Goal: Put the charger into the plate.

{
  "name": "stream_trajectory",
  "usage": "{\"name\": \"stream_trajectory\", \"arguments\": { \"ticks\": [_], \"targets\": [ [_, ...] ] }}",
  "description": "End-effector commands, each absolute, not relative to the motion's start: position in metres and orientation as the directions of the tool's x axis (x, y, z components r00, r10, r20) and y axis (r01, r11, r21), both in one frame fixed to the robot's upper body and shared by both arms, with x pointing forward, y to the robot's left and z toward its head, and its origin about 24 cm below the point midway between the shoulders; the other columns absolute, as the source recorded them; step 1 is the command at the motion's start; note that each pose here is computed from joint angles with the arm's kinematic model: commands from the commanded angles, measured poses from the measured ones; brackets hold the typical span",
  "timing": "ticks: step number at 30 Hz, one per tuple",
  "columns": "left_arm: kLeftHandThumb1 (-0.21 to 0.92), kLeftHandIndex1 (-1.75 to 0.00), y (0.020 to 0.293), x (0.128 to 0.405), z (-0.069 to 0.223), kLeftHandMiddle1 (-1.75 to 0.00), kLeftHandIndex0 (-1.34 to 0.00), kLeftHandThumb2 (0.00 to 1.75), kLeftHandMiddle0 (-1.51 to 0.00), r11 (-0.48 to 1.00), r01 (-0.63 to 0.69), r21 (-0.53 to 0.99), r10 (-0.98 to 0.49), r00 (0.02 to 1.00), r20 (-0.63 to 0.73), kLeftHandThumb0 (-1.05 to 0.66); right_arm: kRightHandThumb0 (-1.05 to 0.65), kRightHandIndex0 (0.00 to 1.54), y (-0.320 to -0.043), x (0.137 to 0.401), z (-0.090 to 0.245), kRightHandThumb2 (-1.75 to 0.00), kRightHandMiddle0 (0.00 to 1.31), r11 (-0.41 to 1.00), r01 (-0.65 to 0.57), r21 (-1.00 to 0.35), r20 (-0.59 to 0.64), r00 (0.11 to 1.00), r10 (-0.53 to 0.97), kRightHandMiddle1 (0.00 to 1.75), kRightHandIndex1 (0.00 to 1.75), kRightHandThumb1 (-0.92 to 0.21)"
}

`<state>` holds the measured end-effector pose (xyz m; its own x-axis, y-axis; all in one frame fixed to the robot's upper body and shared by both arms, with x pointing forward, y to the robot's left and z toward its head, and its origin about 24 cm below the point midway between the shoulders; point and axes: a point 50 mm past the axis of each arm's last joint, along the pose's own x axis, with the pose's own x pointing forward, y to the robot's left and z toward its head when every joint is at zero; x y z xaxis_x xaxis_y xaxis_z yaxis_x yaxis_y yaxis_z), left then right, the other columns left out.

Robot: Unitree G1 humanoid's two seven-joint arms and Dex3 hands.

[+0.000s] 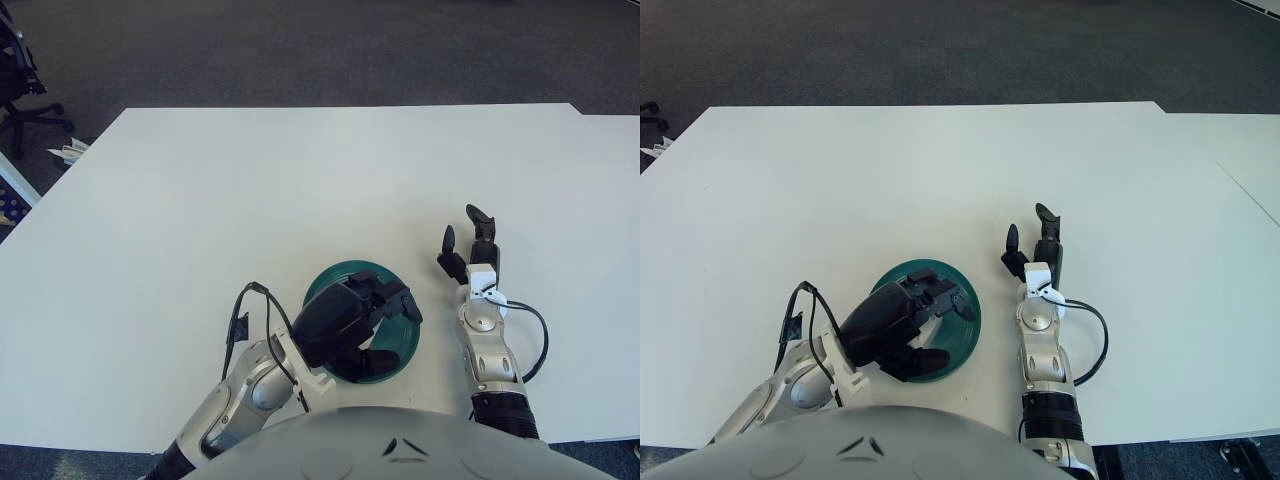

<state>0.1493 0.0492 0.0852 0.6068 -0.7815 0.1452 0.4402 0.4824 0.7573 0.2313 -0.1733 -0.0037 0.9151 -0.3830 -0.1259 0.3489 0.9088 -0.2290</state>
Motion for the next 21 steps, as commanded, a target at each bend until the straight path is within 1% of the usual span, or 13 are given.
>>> {"name": "stream_trajectory", "arguments": {
  "ticks": [1,7,16,21],
  "targets": [
    [0.92,-0.1,0.0535,0.1521,0.0878,-0.01,0.0,0.98,-0.02,0.496,0.448,0.744,-0.772,0.619,0.142,-1.05,-0.7,0.2,-0.1685,0.1965,-0.0565,-0.88,0.0,0.927,0.289,-0.24,-0.406,0.837,-0.366,0.46,0.0,-0.92],
    [0.92,-0.01,0.0567,0.1524,0.0886,0.0,0.0,0.99,0.0,0.493,0.484,0.723,-0.777,0.619,0.116,-1.05,-0.7,0.19,-0.1669,0.1951,-0.0556,-0.88,0.0,0.928,0.278,-0.246,-0.392,0.847,-0.358,0.44,0.0,-0.92],
    [0.92,0.0,0.0601,0.1554,0.0849,0.0,0.0,1.02,0.0,0.514,0.5,0.697,-0.767,0.632,0.112,-1.05,-0.7,0.18,-0.1673,0.1945,-0.0525,-0.9,0.0,0.937,0.252,-0.242,-0.397,0.856,-0.333,0.44,0.0,-0.92],
    [0.92,0.0,0.0611,0.1556,0.0848,0.0,0.0,1.05,0.0,0.556,0.506,0.66,-0.747,0.652,0.13,-1.05,-0.7,0.16,-0.167,0.1946,-0.0508,-0.91,0.0,0.943,0.246,-0.224,-0.407,0.855,-0.32,0.43,0.0,-0.92]
  ]
}}
